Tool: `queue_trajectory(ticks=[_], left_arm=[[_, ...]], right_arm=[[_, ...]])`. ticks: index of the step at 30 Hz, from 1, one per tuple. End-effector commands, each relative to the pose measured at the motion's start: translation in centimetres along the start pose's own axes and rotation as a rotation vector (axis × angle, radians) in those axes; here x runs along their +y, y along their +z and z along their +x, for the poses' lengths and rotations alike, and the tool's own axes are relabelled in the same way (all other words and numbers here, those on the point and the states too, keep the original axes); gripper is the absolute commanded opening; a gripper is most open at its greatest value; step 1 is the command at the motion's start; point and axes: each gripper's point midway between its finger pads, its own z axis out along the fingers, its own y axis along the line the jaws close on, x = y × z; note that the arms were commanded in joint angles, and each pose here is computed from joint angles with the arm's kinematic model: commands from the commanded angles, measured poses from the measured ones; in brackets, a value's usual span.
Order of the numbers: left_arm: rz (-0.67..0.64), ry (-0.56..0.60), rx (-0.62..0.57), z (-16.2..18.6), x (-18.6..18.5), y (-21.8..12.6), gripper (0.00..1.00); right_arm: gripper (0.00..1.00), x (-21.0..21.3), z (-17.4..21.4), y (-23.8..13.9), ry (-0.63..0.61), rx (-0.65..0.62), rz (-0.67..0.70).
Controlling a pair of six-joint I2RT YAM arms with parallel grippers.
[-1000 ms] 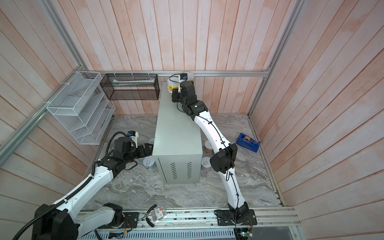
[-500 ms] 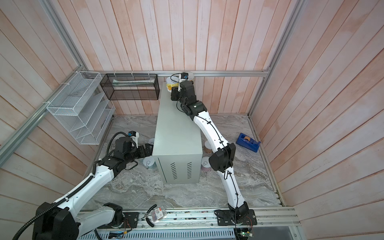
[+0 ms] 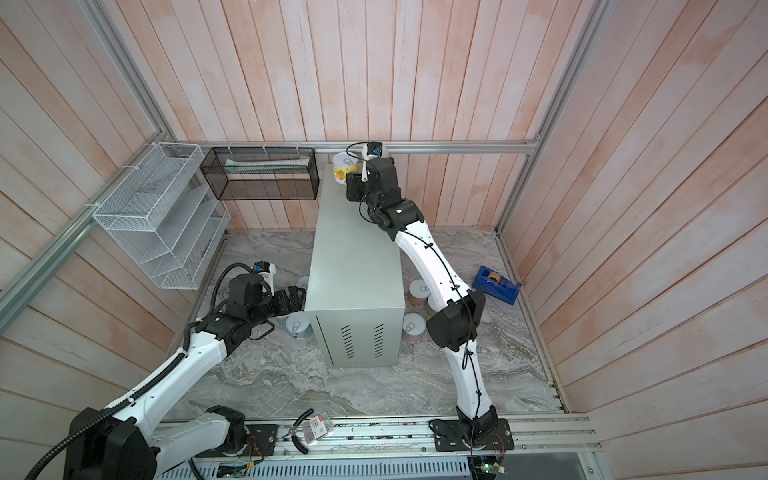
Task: Place and organize the canned foods onto the counter
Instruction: 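Set the yellow can beside the green can on the far cabinet end, then open the right gripper and draw it back down beside the cabinet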
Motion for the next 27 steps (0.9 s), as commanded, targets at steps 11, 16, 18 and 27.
queue_trajectory(ticks=[11,16,18,27], left_arm=[[-0.008,0.006,-0.074,-0.5,-0.4,-2.4,0.99],[-0.014,0.012,-0.061,1.0,-1.0,-2.7,0.99],[-0.01,0.003,-0.049,1.6,-1.0,-2.7,0.99],[-0.052,-0.011,0.021,4.6,0.3,-2.7,0.99]], right_arm=[[0.6,-5.3,-6.0,-22.6,-0.062,-0.201,0.282],[0.7,-10.4,-1.7,-28.6,0.004,-0.187,0.448],[0.75,-12.4,0.8,-30.1,0.006,-0.151,0.523],[0.81,-17.8,17.0,-30.0,0.066,0.203,0.591]])
